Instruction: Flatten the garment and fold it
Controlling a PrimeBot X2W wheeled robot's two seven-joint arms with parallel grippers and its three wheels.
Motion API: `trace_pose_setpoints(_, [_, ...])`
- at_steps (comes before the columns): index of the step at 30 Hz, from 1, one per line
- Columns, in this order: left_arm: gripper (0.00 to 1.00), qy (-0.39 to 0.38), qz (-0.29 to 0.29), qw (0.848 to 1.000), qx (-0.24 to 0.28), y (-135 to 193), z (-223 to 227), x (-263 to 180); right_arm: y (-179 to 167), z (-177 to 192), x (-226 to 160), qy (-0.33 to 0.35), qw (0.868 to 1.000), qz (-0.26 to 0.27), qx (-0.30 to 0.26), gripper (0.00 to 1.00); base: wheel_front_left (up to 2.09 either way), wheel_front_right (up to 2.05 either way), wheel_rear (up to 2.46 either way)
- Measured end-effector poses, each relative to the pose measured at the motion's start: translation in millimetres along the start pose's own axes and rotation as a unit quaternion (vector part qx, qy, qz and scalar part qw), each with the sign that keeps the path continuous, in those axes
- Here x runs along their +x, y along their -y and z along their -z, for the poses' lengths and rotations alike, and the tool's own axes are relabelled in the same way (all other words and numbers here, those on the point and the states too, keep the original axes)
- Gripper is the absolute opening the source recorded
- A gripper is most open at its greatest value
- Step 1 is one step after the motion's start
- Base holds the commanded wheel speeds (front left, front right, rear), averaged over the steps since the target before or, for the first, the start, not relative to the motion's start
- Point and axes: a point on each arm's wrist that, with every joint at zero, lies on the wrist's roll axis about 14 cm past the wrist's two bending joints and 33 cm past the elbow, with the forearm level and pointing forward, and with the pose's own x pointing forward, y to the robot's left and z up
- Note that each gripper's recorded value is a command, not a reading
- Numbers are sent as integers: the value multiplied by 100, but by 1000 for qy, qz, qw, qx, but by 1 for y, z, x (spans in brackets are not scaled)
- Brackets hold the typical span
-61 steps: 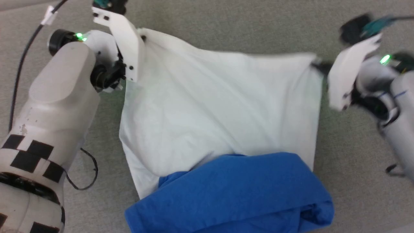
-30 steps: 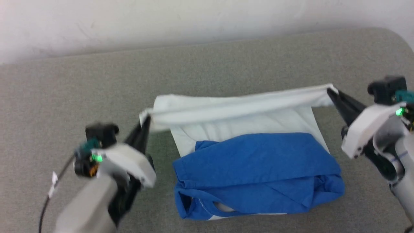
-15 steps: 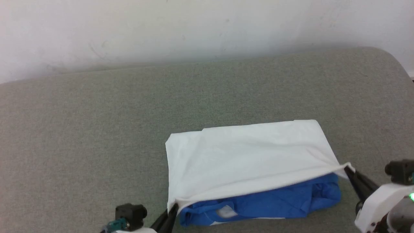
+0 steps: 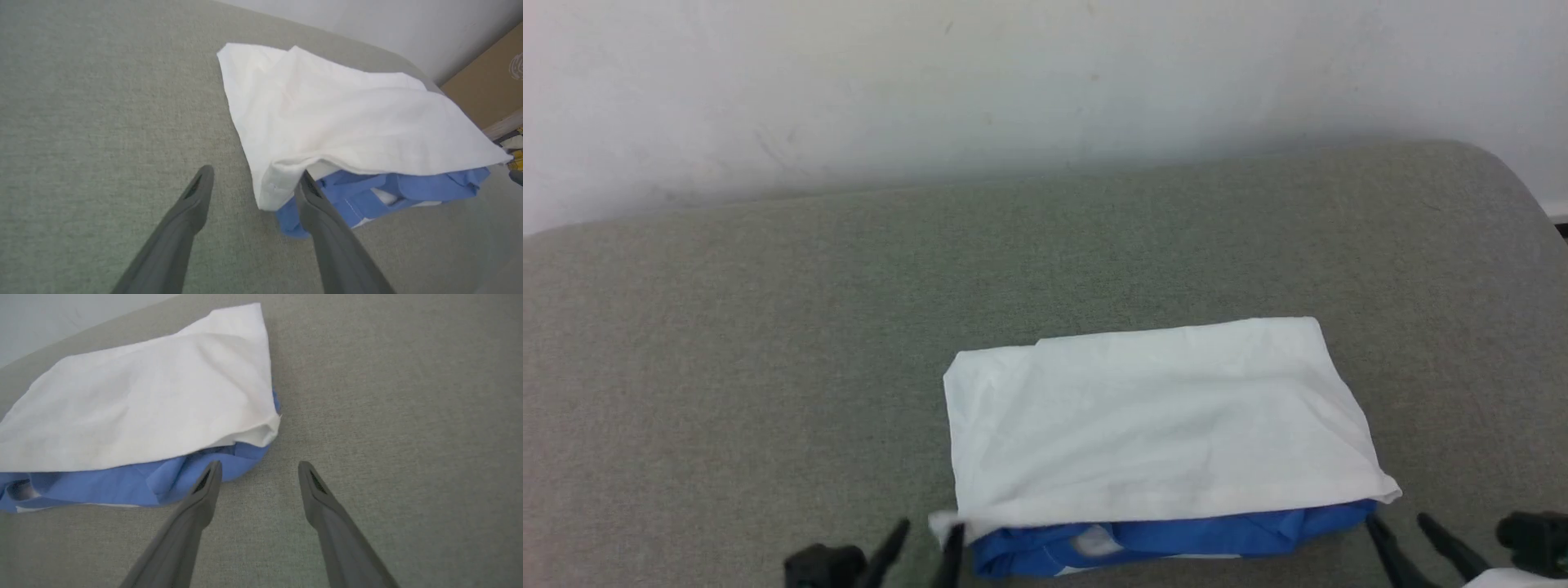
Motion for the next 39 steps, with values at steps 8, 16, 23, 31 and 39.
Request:
trace_pose_setpoints(8, [100, 203, -52, 976, 55, -21, -109, -13, -1, -71, -16, 105, 994, -2, -7, 100, 0, 0, 0])
trace_pose_setpoints(16, [100, 294, -126, 943, 95, -49, -150, -42, 23, -84, 11, 30, 999, 11, -11, 100, 0, 0, 0])
trace_pose_setpoints(23, [100, 318, -167, 928, 96, -67, -155, -60, 1, -67, 50, -82, 996, -29, 7, 100, 0, 0, 0])
trace_pose_setpoints(31, [100, 306, -173, 933, 80, -74, -144, -55, -23, -28, 84, -208, 976, -58, 15, 100, 0, 0, 0])
trace_pose_setpoints(39, [100, 298, -183, 934, 75, -83, -136, -53, -35, 4, 83, -304, 949, -79, 32, 0, 0, 0, 0])
